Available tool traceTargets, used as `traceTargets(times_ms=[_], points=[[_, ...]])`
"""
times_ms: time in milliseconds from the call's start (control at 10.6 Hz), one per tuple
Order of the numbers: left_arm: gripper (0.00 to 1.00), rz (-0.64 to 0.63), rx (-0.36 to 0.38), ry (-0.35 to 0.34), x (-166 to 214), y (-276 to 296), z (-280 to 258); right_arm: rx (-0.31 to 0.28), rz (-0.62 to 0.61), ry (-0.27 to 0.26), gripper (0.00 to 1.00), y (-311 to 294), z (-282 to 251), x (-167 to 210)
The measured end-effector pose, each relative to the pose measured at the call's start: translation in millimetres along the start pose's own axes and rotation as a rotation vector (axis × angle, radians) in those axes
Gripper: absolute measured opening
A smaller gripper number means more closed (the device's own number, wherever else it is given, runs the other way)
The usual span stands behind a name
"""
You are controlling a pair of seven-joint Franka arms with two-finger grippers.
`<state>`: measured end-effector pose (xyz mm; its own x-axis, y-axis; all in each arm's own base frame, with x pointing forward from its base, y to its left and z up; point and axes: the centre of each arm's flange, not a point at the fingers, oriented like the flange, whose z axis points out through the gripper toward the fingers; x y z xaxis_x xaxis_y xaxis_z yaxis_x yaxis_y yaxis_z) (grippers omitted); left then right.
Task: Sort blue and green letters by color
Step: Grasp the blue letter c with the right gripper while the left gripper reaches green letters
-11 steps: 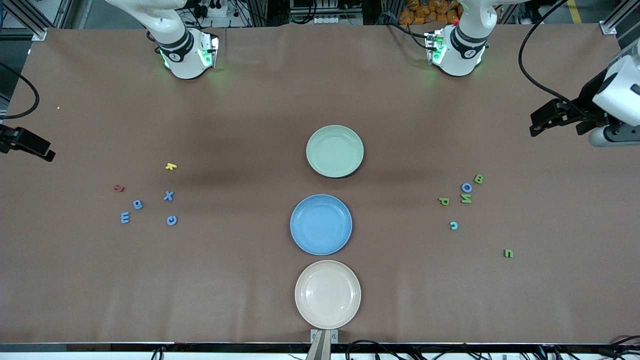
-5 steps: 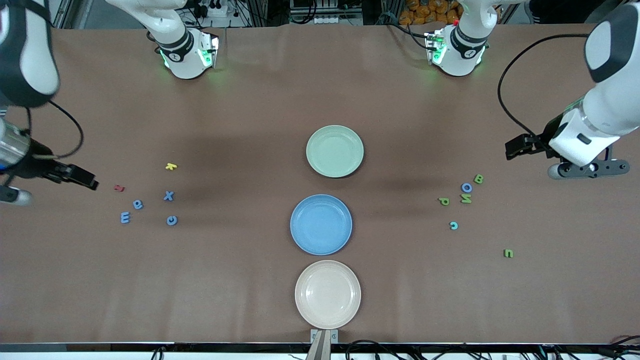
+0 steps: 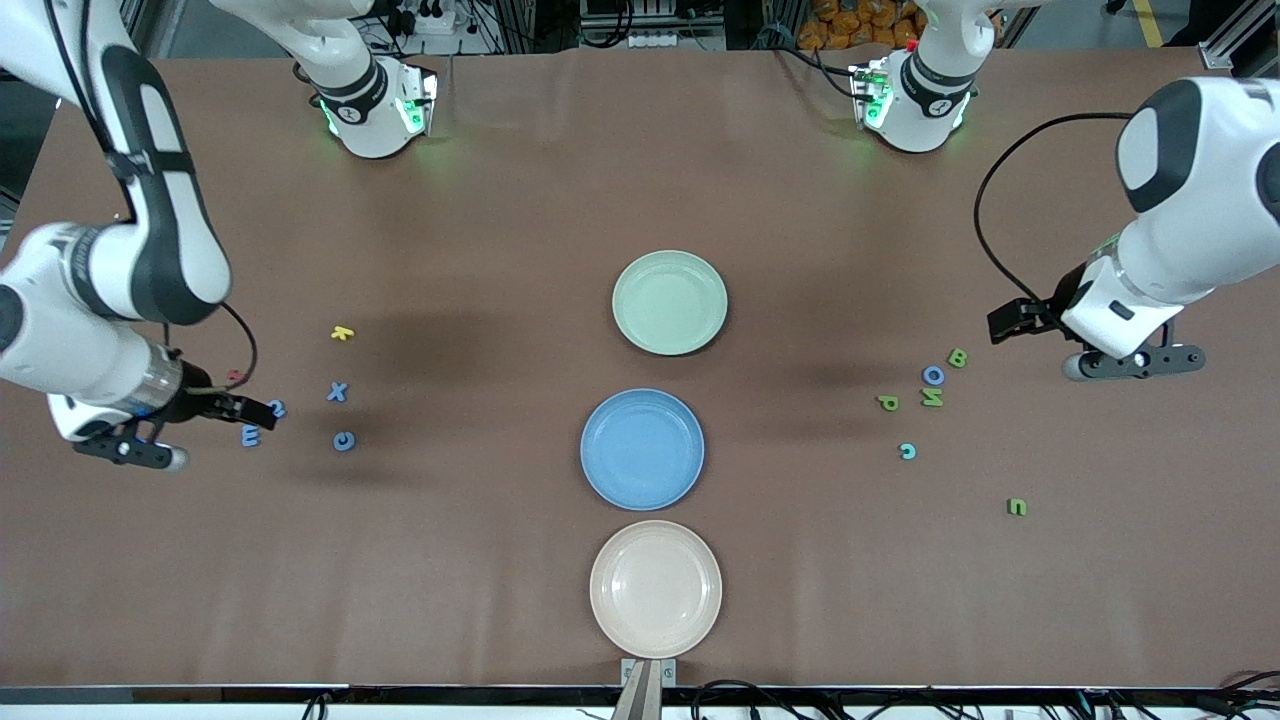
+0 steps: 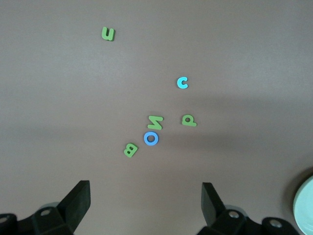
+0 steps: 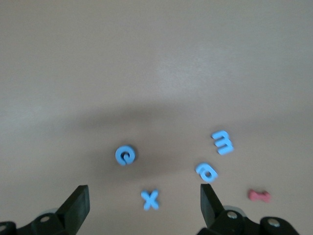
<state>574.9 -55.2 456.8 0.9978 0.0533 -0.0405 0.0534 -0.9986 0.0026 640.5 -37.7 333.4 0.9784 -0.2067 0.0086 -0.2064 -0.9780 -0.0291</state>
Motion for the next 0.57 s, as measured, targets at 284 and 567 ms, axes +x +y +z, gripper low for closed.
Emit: traceTargets(times_ms=[284, 567], points=[[1.00, 0.000, -0.007, 0.000, 7.1, 0.5, 42.4, 0.002, 0.028, 0.018, 1.00, -7.5, 69.3, -1.5], [1.00, -0.001, -0.010, -0.038, 13.9, 0.5, 74.9, 0.008, 0.058, 0.021, 1.00, -24.0, 106.8, -6.0]])
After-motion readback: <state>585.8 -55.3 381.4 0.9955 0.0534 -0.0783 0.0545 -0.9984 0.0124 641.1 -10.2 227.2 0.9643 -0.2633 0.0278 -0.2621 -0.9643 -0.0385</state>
